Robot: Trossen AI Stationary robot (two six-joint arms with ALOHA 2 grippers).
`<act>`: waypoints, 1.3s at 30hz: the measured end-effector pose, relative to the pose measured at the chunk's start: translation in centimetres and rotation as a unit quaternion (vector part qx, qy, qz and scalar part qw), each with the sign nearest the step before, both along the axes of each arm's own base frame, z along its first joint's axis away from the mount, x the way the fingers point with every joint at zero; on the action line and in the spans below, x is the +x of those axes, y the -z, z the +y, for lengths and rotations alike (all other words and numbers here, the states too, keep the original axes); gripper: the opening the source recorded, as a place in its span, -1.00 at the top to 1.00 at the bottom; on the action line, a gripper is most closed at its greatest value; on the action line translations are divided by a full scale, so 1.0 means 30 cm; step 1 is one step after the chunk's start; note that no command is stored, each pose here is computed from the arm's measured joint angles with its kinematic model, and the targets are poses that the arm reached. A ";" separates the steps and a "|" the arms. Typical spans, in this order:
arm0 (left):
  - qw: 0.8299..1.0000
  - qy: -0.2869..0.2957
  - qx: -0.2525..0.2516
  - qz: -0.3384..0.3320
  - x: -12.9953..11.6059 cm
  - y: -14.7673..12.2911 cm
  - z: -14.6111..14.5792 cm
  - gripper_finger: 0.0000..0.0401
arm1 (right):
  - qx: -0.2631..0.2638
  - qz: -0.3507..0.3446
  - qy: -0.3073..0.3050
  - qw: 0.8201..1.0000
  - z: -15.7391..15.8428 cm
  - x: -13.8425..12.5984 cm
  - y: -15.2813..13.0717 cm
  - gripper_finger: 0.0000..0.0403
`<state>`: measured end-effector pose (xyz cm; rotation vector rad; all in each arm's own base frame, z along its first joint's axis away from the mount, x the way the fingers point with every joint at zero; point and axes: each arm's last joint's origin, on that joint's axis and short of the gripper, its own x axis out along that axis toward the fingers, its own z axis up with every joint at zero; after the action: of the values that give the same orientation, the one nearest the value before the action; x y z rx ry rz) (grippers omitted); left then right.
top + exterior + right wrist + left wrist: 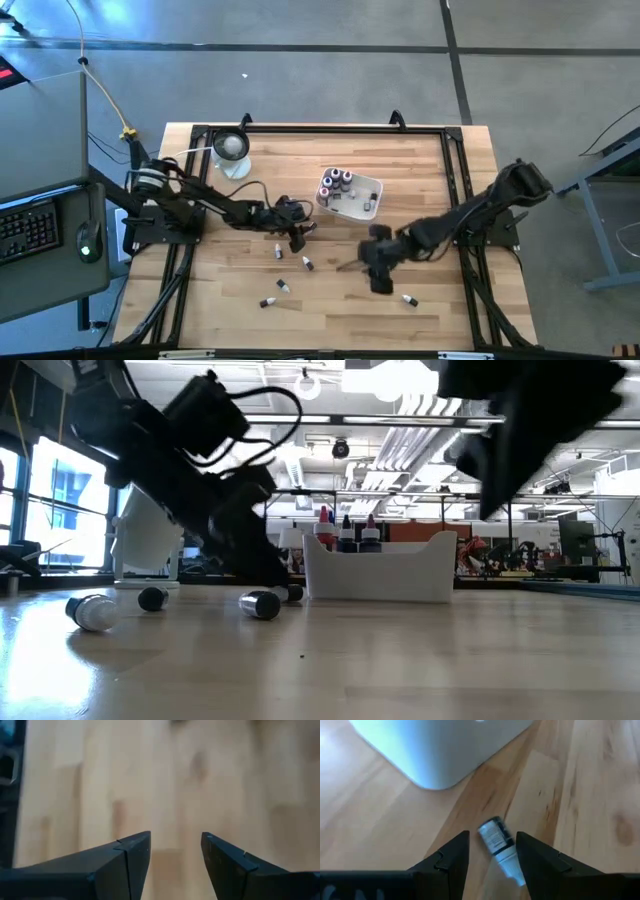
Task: Pick & Place food coloring
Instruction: Put the black small food coloring bottle into the white bin
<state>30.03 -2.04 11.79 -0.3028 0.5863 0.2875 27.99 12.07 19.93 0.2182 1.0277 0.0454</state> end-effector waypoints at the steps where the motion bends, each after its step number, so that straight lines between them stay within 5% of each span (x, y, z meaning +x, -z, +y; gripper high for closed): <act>1: 1.000 0.000 0.000 0.001 0.014 0.007 -0.001 0.20 | 0.010 0.015 0.003 1.000 0.019 -0.010 0.010 0.16; 13: 1.000 -0.002 0.012 0.028 0.052 0.037 -0.004 0.22 | 0.083 0.201 0.076 0.973 0.165 -0.148 0.083 0.16; 23: 0.999 0.009 0.017 0.034 0.049 0.039 -0.004 0.69 | 0.086 0.267 0.077 0.957 0.255 -0.193 0.164 0.16; 28: 0.999 0.021 0.004 0.025 0.054 0.037 -0.007 0.68 | 0.069 0.285 0.073 0.953 0.269 -0.204 0.196 0.16; 34: 0.996 0.079 -0.041 -0.006 0.060 -0.041 -0.024 0.62 | 0.067 0.290 0.083 0.951 0.271 -0.203 0.205 0.16; 39: 0.992 0.113 -0.010 -0.049 0.098 -0.160 -0.027 0.62 | 0.052 0.277 0.095 0.955 0.267 -0.203 0.206 0.18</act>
<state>32.96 -2.86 16.58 -0.2653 0.5209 0.0485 21.91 20.09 13.75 0.4414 1.5610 -0.1442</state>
